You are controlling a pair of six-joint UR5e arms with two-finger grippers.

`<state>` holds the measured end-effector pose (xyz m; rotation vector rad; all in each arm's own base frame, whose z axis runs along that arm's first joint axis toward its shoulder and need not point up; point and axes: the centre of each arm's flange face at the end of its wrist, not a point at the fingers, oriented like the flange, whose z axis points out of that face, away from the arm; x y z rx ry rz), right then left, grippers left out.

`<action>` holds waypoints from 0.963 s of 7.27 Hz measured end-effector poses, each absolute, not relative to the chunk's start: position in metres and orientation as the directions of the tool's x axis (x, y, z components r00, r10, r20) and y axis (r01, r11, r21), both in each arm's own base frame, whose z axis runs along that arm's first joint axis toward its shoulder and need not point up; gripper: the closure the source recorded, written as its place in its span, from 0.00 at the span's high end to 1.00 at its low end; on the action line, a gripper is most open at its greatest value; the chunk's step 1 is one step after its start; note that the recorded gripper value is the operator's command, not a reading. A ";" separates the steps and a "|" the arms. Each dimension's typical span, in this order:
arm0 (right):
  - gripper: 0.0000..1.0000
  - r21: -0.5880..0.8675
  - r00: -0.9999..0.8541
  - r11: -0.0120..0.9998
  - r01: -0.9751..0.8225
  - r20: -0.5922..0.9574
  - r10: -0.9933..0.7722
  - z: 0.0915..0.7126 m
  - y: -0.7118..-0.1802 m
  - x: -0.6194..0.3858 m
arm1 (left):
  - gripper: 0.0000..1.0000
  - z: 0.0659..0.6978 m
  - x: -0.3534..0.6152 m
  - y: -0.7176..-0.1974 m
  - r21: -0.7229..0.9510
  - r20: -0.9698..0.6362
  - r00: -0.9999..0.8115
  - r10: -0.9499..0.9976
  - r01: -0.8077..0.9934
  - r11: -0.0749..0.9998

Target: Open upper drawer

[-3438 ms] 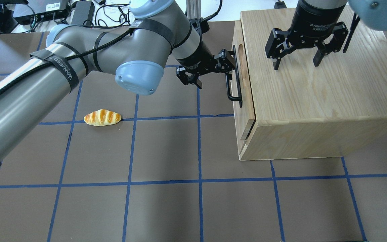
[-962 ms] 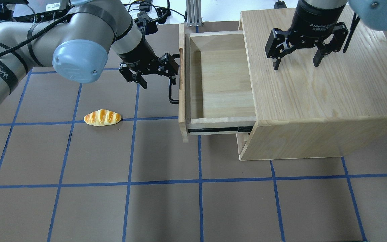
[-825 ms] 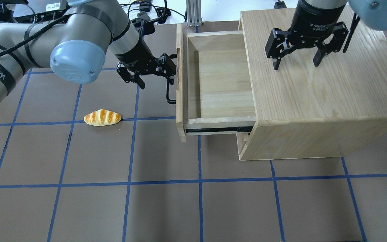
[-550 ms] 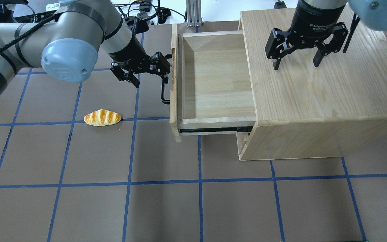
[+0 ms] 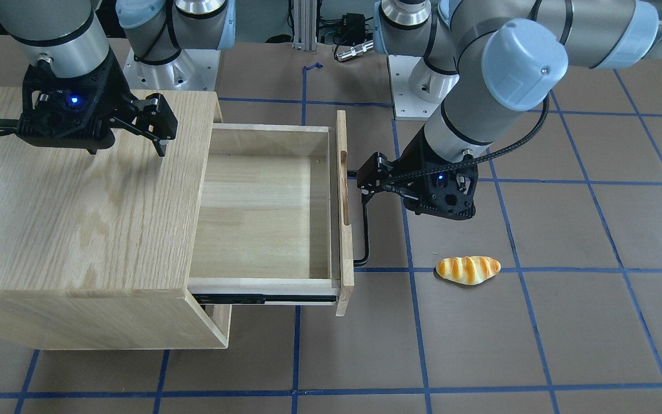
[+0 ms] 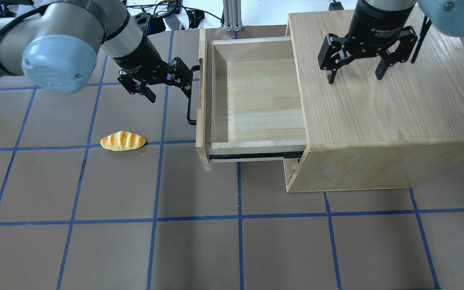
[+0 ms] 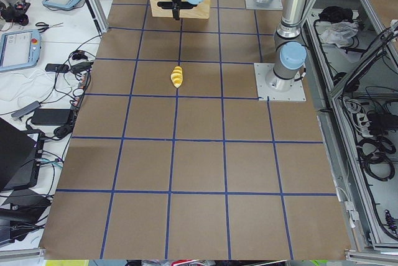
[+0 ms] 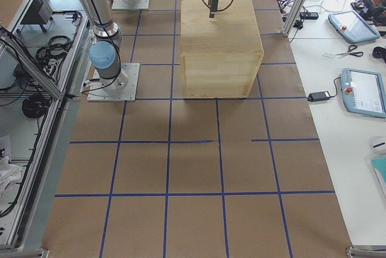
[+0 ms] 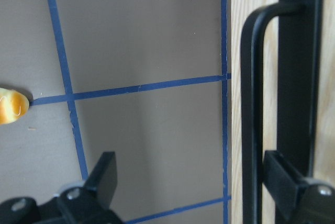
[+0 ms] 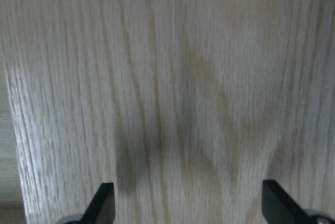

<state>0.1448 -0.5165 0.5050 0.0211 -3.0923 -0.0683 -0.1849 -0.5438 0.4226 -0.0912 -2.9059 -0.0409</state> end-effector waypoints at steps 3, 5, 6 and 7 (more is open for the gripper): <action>1.00 0.044 -0.999 0.999 -0.012 0.048 -0.014 0.505 -0.517 0.145 | 1.00 0.498 -0.139 -0.504 0.022 0.075 -0.996 0.046 0.048 0.999; 1.00 0.045 -0.999 0.999 -0.012 0.048 -0.014 0.505 -0.517 0.145 | 1.00 0.523 -0.124 -0.484 0.013 -0.001 -0.998 0.067 0.067 0.998; 1.00 0.045 -0.999 0.999 -0.012 0.048 -0.014 0.505 -0.516 0.145 | 1.00 0.524 -0.122 -0.481 0.011 -0.009 -0.998 0.068 0.068 0.998; 1.00 0.045 -0.999 0.999 -0.013 0.048 -0.015 0.505 -0.516 0.145 | 1.00 0.522 -0.119 -0.484 0.007 -0.011 -0.998 0.065 0.064 0.998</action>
